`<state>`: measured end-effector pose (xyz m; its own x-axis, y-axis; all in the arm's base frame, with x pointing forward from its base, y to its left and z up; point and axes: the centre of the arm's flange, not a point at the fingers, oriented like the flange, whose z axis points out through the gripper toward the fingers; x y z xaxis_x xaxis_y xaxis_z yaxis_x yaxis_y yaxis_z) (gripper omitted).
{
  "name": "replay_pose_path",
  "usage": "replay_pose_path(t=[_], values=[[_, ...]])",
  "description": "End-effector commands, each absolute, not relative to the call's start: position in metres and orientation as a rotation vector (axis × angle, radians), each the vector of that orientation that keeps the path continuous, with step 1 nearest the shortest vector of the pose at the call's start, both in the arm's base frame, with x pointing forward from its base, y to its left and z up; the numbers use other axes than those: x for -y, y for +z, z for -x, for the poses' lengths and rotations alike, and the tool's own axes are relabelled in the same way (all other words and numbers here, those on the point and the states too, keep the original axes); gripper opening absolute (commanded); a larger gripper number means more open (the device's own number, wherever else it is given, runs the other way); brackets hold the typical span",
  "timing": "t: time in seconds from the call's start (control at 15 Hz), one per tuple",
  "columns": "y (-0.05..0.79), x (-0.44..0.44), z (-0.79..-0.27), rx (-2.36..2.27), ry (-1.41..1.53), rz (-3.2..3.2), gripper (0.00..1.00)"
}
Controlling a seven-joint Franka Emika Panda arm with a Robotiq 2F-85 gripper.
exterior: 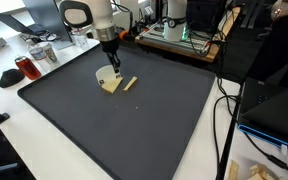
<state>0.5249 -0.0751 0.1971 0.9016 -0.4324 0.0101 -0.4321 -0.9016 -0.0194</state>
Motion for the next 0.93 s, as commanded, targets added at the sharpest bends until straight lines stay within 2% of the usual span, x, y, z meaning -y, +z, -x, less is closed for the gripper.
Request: replay_pose_path(t=[0.0, 0.87], values=[[0.1532, 0.0798, -0.5422, -0.763, -0.048, 3.076, 0.01], [0.1486, 0.0769, -0.5491, -0.622, 0.222, 3.055, 0.01]])
